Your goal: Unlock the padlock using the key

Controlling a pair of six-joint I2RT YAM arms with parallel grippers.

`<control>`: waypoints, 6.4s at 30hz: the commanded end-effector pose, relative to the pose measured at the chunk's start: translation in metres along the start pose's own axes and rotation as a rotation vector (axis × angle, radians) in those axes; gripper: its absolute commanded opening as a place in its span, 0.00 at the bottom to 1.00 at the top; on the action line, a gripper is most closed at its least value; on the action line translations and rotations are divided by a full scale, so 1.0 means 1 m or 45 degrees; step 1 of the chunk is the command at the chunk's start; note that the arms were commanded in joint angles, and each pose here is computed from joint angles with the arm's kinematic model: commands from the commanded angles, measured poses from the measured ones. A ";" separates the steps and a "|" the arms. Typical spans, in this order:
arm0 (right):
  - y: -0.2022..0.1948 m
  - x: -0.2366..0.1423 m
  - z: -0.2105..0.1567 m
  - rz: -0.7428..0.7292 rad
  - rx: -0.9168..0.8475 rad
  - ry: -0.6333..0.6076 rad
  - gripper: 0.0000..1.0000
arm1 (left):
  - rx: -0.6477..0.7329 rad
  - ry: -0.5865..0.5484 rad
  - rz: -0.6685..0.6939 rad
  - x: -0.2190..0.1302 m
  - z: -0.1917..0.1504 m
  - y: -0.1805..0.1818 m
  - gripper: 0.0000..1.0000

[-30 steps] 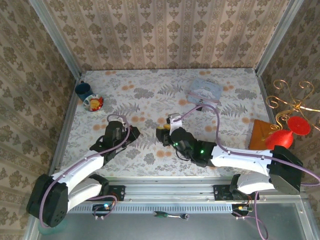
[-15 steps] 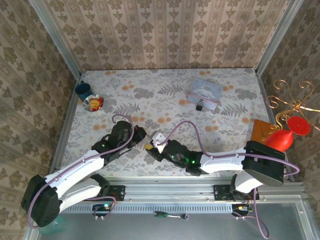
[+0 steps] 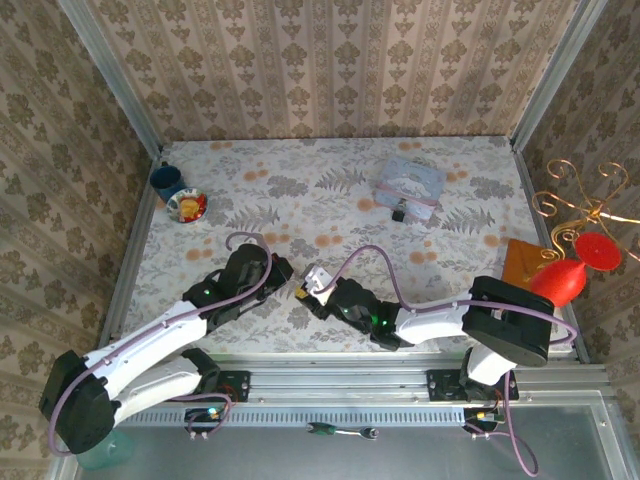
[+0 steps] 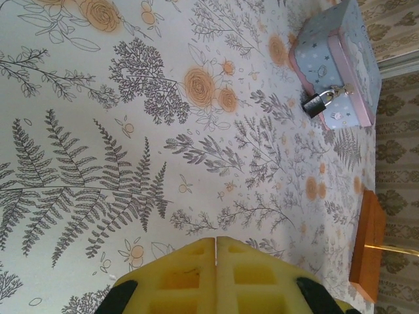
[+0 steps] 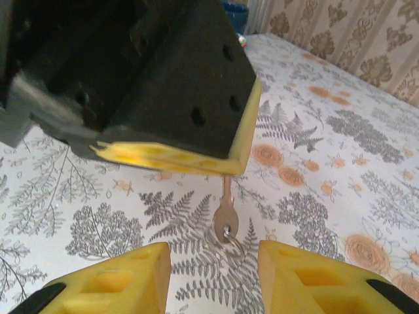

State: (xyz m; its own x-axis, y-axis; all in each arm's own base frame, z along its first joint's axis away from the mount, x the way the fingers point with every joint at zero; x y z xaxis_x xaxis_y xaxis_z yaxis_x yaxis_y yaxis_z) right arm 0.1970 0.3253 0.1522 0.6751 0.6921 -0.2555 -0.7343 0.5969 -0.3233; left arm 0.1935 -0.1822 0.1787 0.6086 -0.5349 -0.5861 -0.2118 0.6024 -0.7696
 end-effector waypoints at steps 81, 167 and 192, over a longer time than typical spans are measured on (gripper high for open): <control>-0.061 -0.090 0.019 0.143 0.723 -0.289 0.00 | 1.155 0.190 -0.719 -0.017 -0.025 -0.106 0.71; -0.109 -0.086 0.053 0.154 1.621 -0.378 0.47 | 0.149 0.136 -0.753 0.004 -0.020 -0.121 0.00; -0.112 -0.083 0.028 0.109 1.640 -0.381 0.41 | 0.205 0.216 -0.803 0.006 -0.032 -0.136 0.00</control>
State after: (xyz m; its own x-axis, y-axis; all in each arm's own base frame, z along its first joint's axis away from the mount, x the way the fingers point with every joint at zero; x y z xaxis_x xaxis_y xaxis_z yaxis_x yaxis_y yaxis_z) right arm 0.2209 0.2138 0.2419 0.7007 0.7121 0.0437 -0.4285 0.3711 0.8238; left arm 0.2010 -0.2830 0.2488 0.4578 -0.8770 -0.1458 0.2202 0.2707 -0.9371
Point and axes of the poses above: each hand's point on the last joint's axis, 136 mm out from that joint toward the fingers, its own x axis out along the fingers, its own y axis along the line the jaws close on, z = x × y, the point moved 6 cm from there along -x, back along the fingers, and after that the axes turned 9 degrees about -x, right-handed, at the moved point
